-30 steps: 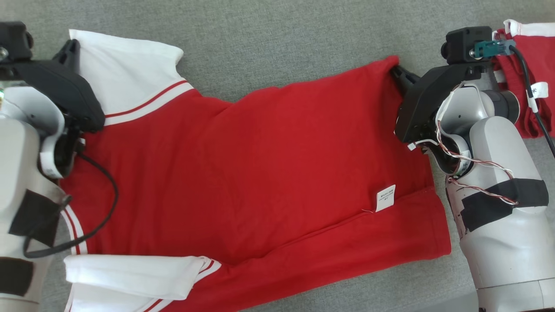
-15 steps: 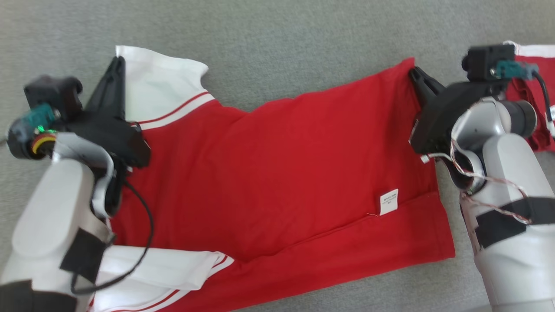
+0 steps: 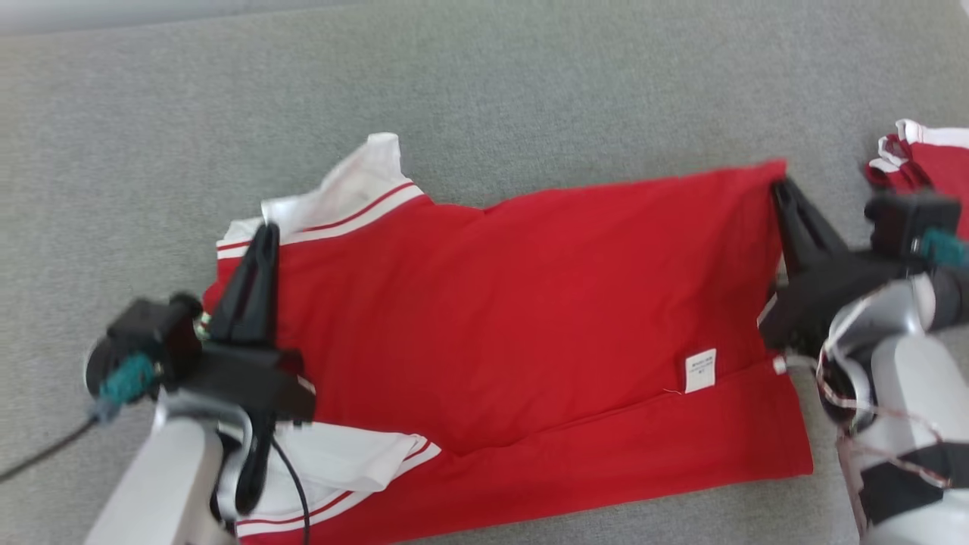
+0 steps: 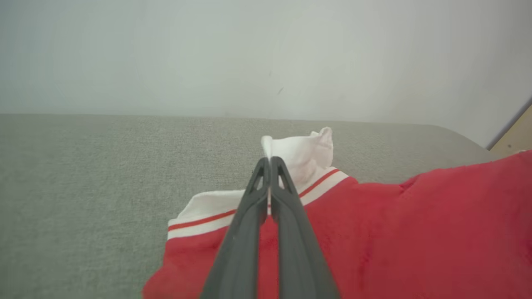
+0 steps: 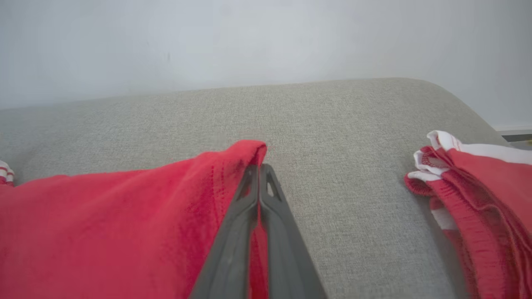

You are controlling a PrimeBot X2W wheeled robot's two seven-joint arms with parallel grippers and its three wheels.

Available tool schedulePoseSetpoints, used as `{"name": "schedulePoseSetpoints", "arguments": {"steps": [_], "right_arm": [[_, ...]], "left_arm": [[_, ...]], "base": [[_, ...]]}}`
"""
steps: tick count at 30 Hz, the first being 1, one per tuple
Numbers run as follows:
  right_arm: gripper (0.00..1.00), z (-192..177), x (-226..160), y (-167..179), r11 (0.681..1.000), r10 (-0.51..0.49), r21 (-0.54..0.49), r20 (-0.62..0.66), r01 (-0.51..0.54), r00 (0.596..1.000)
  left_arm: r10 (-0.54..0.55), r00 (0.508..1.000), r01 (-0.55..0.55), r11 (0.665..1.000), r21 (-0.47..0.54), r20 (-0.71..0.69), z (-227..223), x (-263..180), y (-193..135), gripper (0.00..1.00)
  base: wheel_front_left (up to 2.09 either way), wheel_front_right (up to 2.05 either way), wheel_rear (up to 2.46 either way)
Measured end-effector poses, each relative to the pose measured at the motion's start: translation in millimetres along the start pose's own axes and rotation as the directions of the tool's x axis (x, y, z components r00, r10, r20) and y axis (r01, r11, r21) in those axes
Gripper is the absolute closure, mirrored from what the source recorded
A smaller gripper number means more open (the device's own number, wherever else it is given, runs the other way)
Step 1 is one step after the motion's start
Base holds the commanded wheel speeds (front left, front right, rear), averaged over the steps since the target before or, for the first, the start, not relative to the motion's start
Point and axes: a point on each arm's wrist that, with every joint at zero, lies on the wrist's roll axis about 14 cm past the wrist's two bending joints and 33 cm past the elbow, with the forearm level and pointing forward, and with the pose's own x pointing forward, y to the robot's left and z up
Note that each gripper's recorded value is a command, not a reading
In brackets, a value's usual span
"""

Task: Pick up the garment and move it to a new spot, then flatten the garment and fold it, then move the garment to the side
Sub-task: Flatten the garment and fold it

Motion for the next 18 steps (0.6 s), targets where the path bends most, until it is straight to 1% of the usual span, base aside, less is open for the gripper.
{"name": "schedulePoseSetpoints", "arguments": {"steps": [3, 9, 12, 15, 18], "right_arm": [[1.0, -13.1, -8.4, -3.7, 1.0, -0.013, -0.007, -0.011, 0.013, 1.0], [1.0, -11.3, -17.4, -11.1, 0.998, -0.03, -0.047, 0.044, 0.032, 0.999], [1.0, -19.3, -23.1, -13.8, 0.998, -0.034, -0.061, 0.029, 0.035, 0.999], [1.0, -30.3, -28.9, -9.6, 0.996, -0.012, -0.086, -0.003, 0.012, 1.0], [1.0, -31.9, -33.0, -1.1, 0.994, 0.029, -0.104, -0.011, -0.03, 1.0]], "left_arm": [[0.021, 1.0, -0.021, 1.0, -0.017, 0.016, 3.5, -15.7, -0.1, 1.0], [0.064, 0.998, -0.063, 0.996, -0.067, 0.015, 1.9, -49.6, -0.3, 1.0], [0.093, 0.996, -0.093, 0.989, -0.114, -0.001, -2.2, -67.4, -0.6, 1.0], [0.123, 0.992, -0.124, 0.981, -0.151, -0.016, -4.3, -84.2, -2.0, 1.0], [0.159, 0.987, -0.159, 0.969, -0.187, -0.013, -1.3, -99.1, 0.6, 1.0]], "base": [[0.0, 0.0, 0.0], [0.0, 0.0, 0.0], [0.0, 0.0, 0.0], [0.0, 0.0, 0.0], [0.0, 0.0, 0.0]]}}
